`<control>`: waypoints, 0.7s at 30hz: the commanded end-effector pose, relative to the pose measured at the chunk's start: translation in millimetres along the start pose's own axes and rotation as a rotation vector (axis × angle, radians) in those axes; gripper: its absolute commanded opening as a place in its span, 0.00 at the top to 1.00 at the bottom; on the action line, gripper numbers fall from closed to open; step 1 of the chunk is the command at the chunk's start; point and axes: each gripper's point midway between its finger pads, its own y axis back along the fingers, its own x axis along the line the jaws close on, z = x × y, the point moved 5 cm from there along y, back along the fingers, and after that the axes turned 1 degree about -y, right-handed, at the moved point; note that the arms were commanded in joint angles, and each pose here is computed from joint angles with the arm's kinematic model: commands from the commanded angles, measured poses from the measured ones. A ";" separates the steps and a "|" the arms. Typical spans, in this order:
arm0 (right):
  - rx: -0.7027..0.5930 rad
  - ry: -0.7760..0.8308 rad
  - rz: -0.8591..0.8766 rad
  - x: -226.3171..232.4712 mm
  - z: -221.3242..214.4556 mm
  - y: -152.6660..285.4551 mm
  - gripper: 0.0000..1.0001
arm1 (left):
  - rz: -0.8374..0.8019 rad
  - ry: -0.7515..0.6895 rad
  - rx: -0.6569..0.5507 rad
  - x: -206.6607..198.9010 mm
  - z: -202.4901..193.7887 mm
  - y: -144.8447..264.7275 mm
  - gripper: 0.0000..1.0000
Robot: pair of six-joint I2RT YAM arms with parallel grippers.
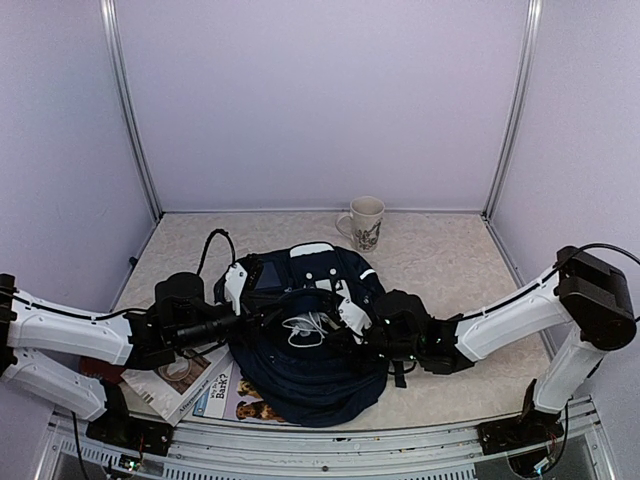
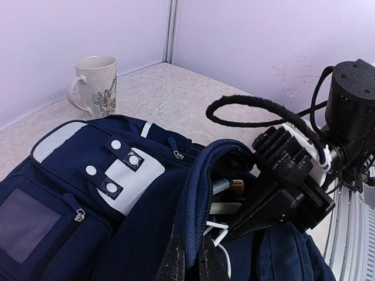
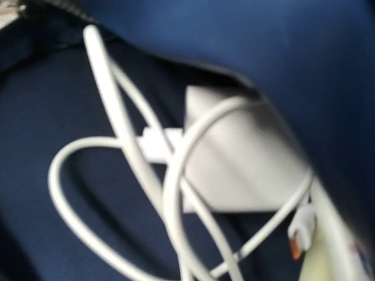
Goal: Pack the student bag
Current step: Adjust the charger in the upper front pocket of the bag.
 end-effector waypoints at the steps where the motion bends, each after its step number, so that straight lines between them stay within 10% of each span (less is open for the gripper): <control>1: -0.063 0.025 -0.100 -25.1 13.4 -12.5 1.00 | -0.029 0.000 -0.005 -6.0 -0.8 1.8 1.00; 21: -0.085 0.052 -0.221 -69.5 20.5 -49.8 1.00 | -0.065 0.021 -0.006 -9.6 -4.0 -9.9 1.00</control>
